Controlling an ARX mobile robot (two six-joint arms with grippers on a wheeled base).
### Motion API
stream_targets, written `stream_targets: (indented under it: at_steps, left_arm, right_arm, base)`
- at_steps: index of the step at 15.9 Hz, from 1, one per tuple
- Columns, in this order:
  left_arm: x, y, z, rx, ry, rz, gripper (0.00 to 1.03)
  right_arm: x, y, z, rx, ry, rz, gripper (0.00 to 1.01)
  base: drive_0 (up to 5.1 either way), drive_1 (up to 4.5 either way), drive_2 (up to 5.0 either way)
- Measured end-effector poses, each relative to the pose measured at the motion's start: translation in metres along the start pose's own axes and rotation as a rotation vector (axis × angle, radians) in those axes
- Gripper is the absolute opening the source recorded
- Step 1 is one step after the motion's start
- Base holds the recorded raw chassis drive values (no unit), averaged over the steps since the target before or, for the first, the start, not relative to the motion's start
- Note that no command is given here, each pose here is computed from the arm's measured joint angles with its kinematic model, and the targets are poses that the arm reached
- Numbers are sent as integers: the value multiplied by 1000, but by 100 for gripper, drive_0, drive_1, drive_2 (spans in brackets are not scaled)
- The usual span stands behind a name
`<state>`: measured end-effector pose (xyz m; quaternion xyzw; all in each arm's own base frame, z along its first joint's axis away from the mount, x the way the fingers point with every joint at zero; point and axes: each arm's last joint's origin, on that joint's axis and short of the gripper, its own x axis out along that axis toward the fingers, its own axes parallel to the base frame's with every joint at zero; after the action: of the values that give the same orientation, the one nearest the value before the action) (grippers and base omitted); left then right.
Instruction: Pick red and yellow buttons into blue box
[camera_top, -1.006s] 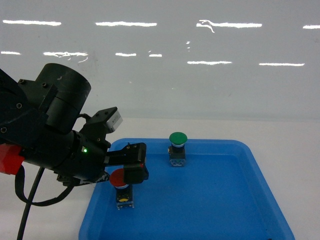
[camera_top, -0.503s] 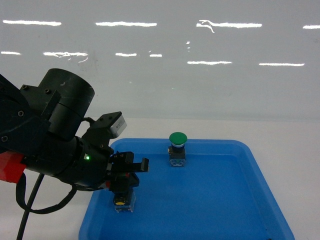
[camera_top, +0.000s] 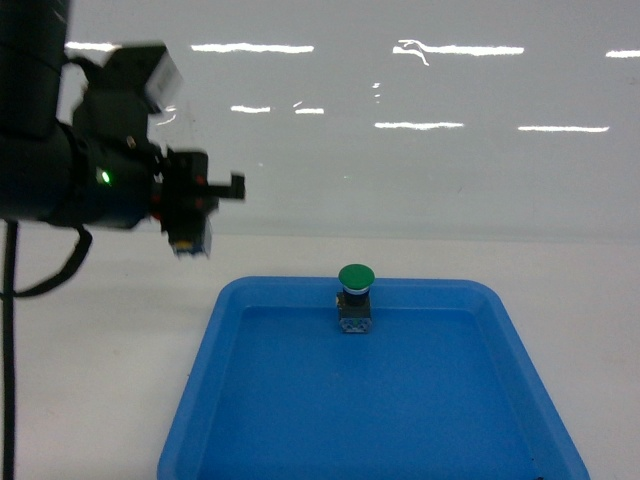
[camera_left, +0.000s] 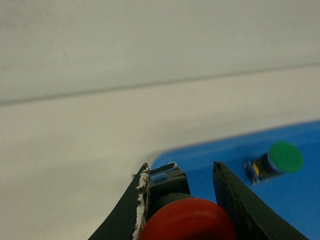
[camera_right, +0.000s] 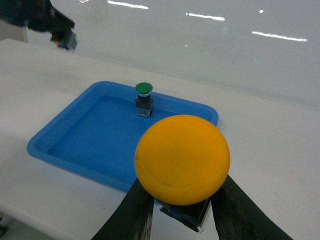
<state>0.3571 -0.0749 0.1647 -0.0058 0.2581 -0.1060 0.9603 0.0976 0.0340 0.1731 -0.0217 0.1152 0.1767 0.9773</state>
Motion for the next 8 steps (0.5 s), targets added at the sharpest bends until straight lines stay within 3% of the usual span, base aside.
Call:
stream_targets:
  at_steps: [3, 5, 8]
  left_arm:
    - [-41, 15, 29, 34, -267, 131, 31]
    - [-72, 21, 36, 61, -366, 186, 31]
    - [-124, 19, 21, 100, -395, 201, 31]
  right_arm:
    - [0, 0, 0, 0, 0, 0, 25]
    - [0, 0, 0, 0, 0, 0, 25]
    - [0, 0, 0, 0, 0, 0, 25]
  base:
    - [0, 0, 0]
    - [0, 0, 0]
    - [0, 0, 0]
